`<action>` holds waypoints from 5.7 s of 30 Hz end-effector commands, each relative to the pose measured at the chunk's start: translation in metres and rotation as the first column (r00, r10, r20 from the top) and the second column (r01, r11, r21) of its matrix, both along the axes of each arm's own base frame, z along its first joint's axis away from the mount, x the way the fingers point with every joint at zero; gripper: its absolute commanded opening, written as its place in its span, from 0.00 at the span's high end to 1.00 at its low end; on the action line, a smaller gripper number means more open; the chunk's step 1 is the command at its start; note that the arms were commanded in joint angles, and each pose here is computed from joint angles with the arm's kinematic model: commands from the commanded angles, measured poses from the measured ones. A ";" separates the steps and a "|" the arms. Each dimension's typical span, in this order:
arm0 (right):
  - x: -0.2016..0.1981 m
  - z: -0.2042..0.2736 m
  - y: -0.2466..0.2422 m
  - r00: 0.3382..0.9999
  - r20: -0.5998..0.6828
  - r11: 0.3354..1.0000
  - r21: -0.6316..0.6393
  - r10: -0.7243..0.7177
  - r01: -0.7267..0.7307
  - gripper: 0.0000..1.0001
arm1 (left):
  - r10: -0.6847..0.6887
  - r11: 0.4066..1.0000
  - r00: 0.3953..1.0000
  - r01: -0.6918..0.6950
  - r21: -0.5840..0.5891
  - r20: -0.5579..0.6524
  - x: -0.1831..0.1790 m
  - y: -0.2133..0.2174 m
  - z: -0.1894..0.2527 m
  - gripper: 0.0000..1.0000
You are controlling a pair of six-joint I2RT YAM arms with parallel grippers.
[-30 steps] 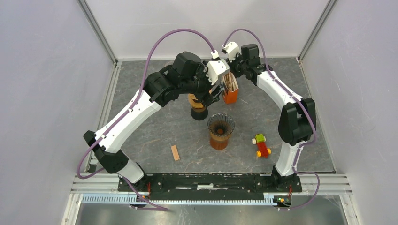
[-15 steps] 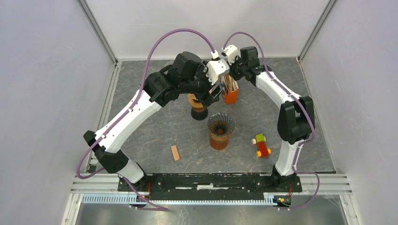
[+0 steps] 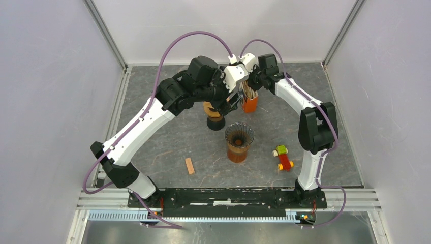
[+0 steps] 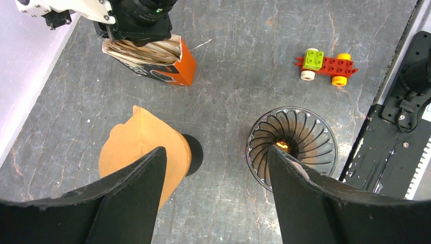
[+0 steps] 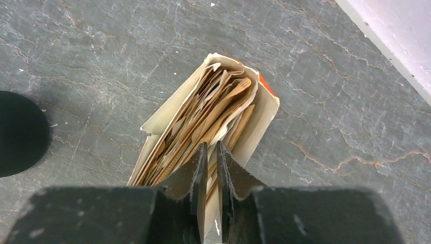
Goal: Place the coffee filter in the dripper
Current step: Pick up the coffee filter from the coffee filter holder.
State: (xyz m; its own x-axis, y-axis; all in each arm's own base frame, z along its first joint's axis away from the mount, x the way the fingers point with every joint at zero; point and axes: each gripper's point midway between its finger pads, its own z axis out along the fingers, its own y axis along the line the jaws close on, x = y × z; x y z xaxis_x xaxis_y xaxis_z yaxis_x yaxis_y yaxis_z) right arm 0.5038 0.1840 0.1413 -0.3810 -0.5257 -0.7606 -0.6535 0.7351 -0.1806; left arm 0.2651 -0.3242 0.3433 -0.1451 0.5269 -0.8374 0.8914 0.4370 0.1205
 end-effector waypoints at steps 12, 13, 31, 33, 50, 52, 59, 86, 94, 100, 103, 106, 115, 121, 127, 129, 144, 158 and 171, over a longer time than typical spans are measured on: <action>0.009 0.027 0.003 0.998 0.070 1.000 0.019 -0.005 0.003 0.98 | -0.046 0.999 0.998 0.045 0.008 0.030 -0.005 0.002 0.004 0.21; 0.009 0.029 0.003 0.997 0.074 1.000 0.021 -0.007 0.006 0.99 | -0.046 0.999 0.998 0.046 0.008 0.030 -0.005 0.002 0.004 0.21; 0.013 0.062 -0.005 0.989 0.134 0.998 0.028 -0.059 0.056 1.00 | -0.049 0.999 0.998 0.049 0.008 0.030 -0.007 0.004 0.003 0.21; 0.012 0.067 -0.004 0.988 0.140 0.998 0.039 -0.059 0.054 1.00 | -0.049 0.999 0.998 0.049 0.009 0.028 -0.007 0.004 0.003 0.21; -0.007 0.105 -0.002 0.985 0.165 0.993 0.108 -0.058 0.040 1.00 | 0.017 1.000 0.998 -0.017 0.009 0.059 0.004 0.009 0.009 0.20; -0.010 0.105 0.000 0.986 0.156 0.993 0.115 -0.054 0.036 1.00 | 0.014 1.000 0.998 -0.014 0.007 0.058 0.003 0.008 0.009 0.20; -0.019 0.124 -0.004 0.979 0.194 0.991 0.129 -0.059 0.034 1.00 | 0.058 0.998 0.996 -0.058 0.000 0.067 0.010 0.011 0.012 0.20; -0.196 0.279 0.020 0.760 0.485 0.811 0.160 0.432 -0.563 1.00 | -0.140 0.953 0.962 0.194 -0.232 0.233 0.046 0.007 0.094 0.19; -0.241 0.276 0.038 0.668 0.487 0.669 0.208 0.563 -0.714 1.00 | -0.361 0.893 0.898 0.411 -0.184 0.253 -0.005 -0.007 0.090 0.16; -0.258 0.281 0.045 0.635 0.499 0.605 0.248 0.590 -0.757 1.00 | -0.429 0.864 0.881 0.465 -0.192 0.199 -0.026 -0.016 0.075 0.21; -0.262 0.281 0.046 0.634 0.497 0.588 0.273 0.592 -0.762 1.00 | -0.443 0.864 0.879 0.471 -0.179 0.176 -0.029 -0.021 0.063 0.32; -0.267 0.283 0.047 0.630 0.501 0.575 0.284 0.594 -0.767 1.00 | -0.450 0.864 0.879 0.474 -0.172 0.161 -0.030 -0.022 0.056 0.42; -0.273 0.293 0.048 0.624 0.512 0.551 0.311 0.589 -0.775 1.00 | -0.442 0.876 0.884 0.462 -0.137 0.152 -0.030 -0.016 0.040 0.81; -0.269 0.296 0.045 0.643 0.516 0.586 0.297 0.565 -0.754 0.60 | -0.397 0.889 0.909 0.415 -0.195 0.127 -0.039 -0.003 0.056 0.98; -0.275 0.290 0.036 0.606 0.535 0.622 0.178 0.589 -0.762 0.34 | -0.428 0.837 0.901 0.423 -0.348 0.067 -0.058 0.020 0.073 0.98; -0.284 0.287 0.036 0.569 0.535 0.595 0.147 0.624 -0.790 0.34 | -0.472 0.812 0.881 0.454 -0.366 0.046 -0.068 0.022 0.068 0.98; -0.329 0.257 0.069 0.454 0.493 0.427 0.176 0.742 -0.887 0.49 | -0.709 0.643 0.699 0.696 -0.320 0.095 -0.105 0.038 0.007 0.98; -0.312 0.259 0.083 0.543 0.475 0.466 0.280 0.692 -0.839 0.57 | -0.694 0.672 0.713 0.692 -0.262 0.103 -0.095 0.037 -0.009 0.98; -0.315 0.250 0.089 0.551 0.453 0.449 0.321 0.700 -0.834 0.57 | -0.672 0.698 0.734 0.672 -0.249 0.096 -0.087 0.032 -0.009 0.98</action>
